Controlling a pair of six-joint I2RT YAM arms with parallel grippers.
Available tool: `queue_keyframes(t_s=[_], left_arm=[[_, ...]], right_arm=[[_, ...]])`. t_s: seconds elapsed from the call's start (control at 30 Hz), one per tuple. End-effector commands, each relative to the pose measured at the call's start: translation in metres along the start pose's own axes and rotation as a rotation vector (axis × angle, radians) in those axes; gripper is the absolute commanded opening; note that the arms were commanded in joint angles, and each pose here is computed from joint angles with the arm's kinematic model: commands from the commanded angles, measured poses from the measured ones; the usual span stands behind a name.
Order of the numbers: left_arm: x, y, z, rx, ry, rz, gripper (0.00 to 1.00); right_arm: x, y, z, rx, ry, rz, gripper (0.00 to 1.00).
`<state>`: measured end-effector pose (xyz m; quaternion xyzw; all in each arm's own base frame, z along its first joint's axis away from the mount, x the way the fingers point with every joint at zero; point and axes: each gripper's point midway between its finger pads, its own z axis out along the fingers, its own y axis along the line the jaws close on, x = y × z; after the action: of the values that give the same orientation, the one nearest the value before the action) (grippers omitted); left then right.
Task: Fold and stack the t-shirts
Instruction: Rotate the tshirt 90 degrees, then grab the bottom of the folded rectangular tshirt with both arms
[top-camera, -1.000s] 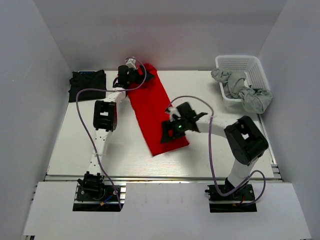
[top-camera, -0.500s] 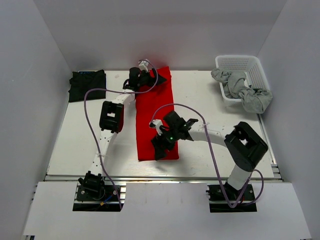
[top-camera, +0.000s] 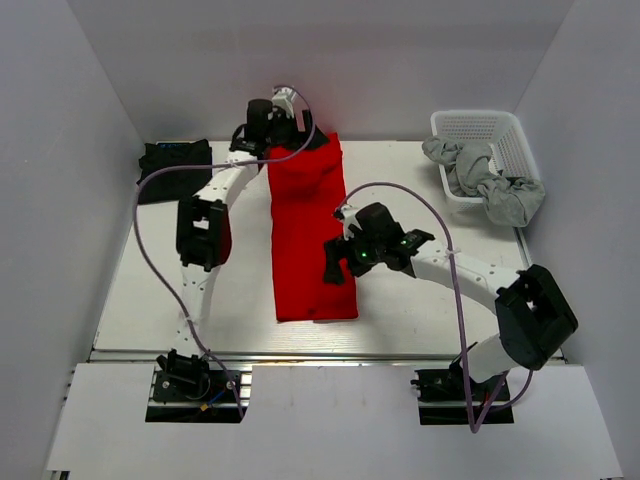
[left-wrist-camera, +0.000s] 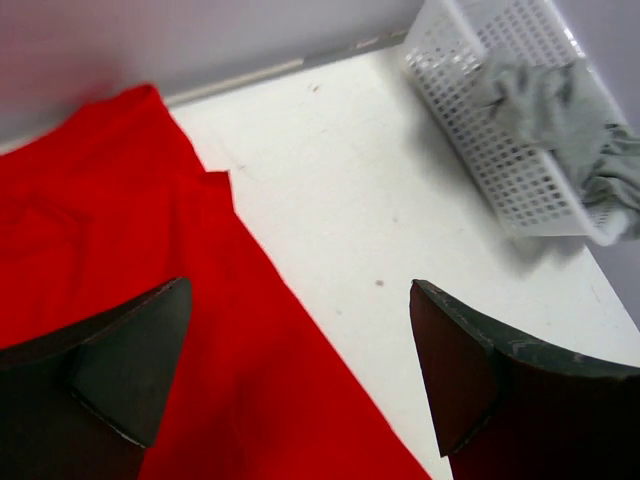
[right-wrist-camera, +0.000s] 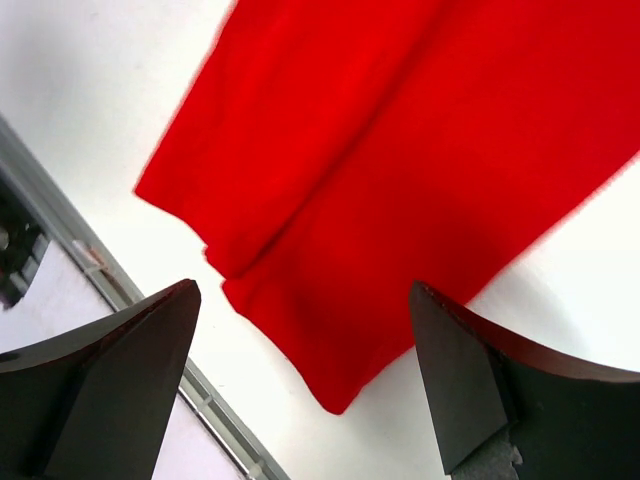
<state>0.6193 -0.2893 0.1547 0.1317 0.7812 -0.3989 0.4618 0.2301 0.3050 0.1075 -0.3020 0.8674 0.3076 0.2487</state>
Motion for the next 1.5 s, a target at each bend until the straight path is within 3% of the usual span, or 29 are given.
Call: queue_keyframes(t_s=[0.0, 0.07, 0.1, 0.13, 0.3, 0.33, 0.37, 0.4, 0.6, 0.8, 1.07, 1.33, 1.43, 1.47], left_arm=[[-0.072, -0.065, -0.067, -0.041, -0.032, 0.138, 1.00], [-0.039, -0.062, -0.084, -0.108, 0.057, 0.089, 1.00], [-0.054, -0.081, -0.109, -0.114, 0.024, 0.107, 1.00], [-0.010, -0.067, -0.118, -0.159, 0.107, 0.056, 1.00], [0.075, -0.078, -0.180, -0.262, 0.157, -0.035, 1.00], [0.122, -0.075, -0.193, -0.277, 0.234, -0.077, 1.00], [0.127, -0.087, -0.206, -0.268, 0.227, -0.082, 1.00], [0.166, -0.085, -0.220, -0.292, 0.298, -0.143, 1.00], [0.262, -0.103, -0.292, -0.380, 0.495, -0.250, 1.00], [0.300, -0.127, -0.327, -0.348, 0.558, -0.286, 1.00], [0.323, -0.136, -0.327, -0.330, 0.615, -0.297, 0.98], [0.343, -0.127, -0.320, -0.363, 0.662, -0.269, 0.81], [0.352, -0.122, -0.320, -0.373, 0.708, -0.239, 0.70], [0.352, -0.122, -0.320, -0.378, 0.718, -0.242, 0.61]], right_arm=[[-0.007, -0.010, -0.012, 0.051, -0.074, 0.072, 0.90], [0.000, -0.018, -0.016, 0.075, -0.083, 0.095, 0.90], [0.001, -0.021, -0.016, 0.080, -0.088, 0.099, 0.90], [0.010, -0.027, -0.015, 0.088, -0.076, 0.118, 0.90], [0.028, -0.031, -0.014, 0.068, -0.054, 0.196, 0.90], [0.038, -0.032, -0.011, 0.050, -0.041, 0.211, 0.90], [0.040, -0.028, -0.011, 0.018, -0.035, 0.219, 0.90], [0.044, -0.027, -0.010, 0.001, -0.037, 0.222, 0.90], [0.057, -0.020, -0.009, -0.070, 0.002, 0.174, 0.90], [0.083, -0.011, -0.006, -0.139, 0.071, 0.197, 0.90], [0.106, -0.013, -0.003, -0.137, 0.127, 0.248, 0.90], [0.115, -0.019, 0.004, -0.113, 0.151, 0.288, 0.89], [0.117, -0.022, 0.008, -0.103, 0.159, 0.298, 0.78], [0.117, -0.022, 0.008, -0.104, 0.160, 0.301, 0.76]])
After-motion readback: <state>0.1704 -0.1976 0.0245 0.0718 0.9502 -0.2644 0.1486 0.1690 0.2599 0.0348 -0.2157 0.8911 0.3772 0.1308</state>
